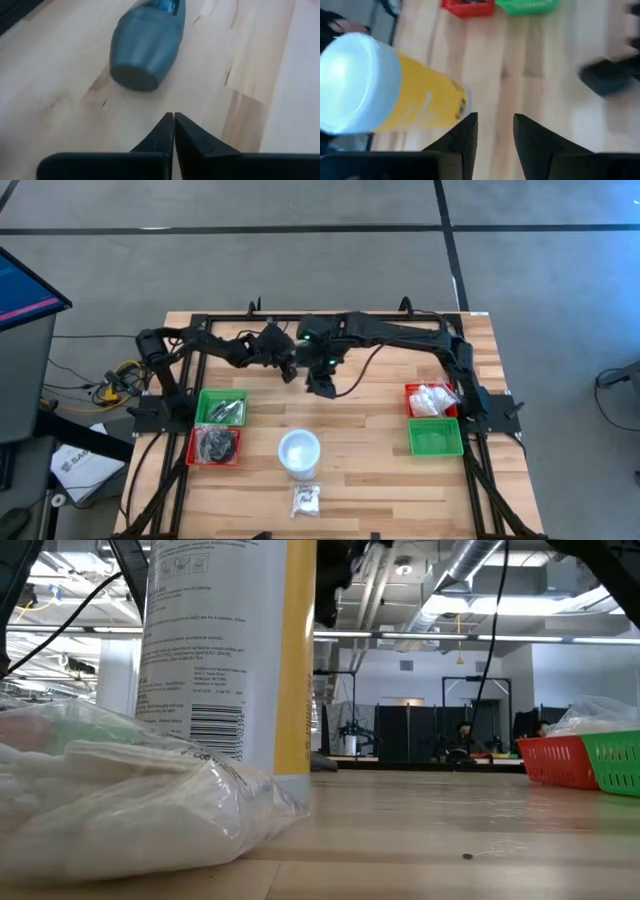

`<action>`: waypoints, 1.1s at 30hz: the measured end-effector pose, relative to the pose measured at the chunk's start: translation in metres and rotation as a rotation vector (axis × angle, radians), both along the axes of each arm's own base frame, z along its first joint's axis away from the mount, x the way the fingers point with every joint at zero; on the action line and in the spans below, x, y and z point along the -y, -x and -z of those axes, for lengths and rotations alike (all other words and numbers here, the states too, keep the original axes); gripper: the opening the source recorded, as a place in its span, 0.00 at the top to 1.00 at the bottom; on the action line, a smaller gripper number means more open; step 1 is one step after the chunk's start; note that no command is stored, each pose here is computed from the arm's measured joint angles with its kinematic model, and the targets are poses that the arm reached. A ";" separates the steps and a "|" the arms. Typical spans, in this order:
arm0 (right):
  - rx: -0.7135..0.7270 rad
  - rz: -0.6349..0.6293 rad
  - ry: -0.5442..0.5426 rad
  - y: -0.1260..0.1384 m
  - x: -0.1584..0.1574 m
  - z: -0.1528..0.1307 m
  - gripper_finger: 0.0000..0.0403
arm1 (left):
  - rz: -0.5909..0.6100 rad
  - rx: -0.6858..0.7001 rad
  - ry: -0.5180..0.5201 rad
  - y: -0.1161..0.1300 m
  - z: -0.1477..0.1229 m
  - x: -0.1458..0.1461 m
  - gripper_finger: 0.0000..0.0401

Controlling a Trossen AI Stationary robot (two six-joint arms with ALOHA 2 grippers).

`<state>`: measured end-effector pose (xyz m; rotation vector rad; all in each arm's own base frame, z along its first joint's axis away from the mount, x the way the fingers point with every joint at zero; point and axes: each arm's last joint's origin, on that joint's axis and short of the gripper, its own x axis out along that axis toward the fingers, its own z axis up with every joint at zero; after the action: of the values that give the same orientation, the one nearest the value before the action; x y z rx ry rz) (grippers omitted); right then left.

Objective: Pick & Place Travel size toiletries
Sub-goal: Put the bottom gray deodorant into the right green bin

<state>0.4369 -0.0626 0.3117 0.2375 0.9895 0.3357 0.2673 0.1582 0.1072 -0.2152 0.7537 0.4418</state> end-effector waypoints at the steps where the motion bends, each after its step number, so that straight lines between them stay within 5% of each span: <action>1: -0.021 0.011 0.020 0.005 -0.002 -0.005 0.71 | 0.000 -0.005 0.003 0.002 0.001 0.001 0.99; 6: -0.059 0.058 0.156 0.044 -0.014 -0.048 0.78 | -0.015 -0.003 0.020 0.006 -0.006 0.005 0.98; 13: -0.015 0.151 0.143 0.100 -0.021 -0.102 0.84 | -0.019 0.104 -0.026 0.017 -0.057 0.016 0.93; 23: -0.045 0.160 0.242 0.142 -0.026 -0.125 0.84 | -0.006 0.125 -0.030 0.008 -0.109 0.016 0.70; 33: -0.066 0.121 0.259 0.154 -0.028 -0.128 0.84 | -0.017 -0.110 0.097 -0.029 -0.100 -0.008 0.55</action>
<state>0.2829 -0.0344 0.4400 0.0728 1.0676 0.0880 0.2967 0.1660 0.2077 -0.2902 0.8826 0.4364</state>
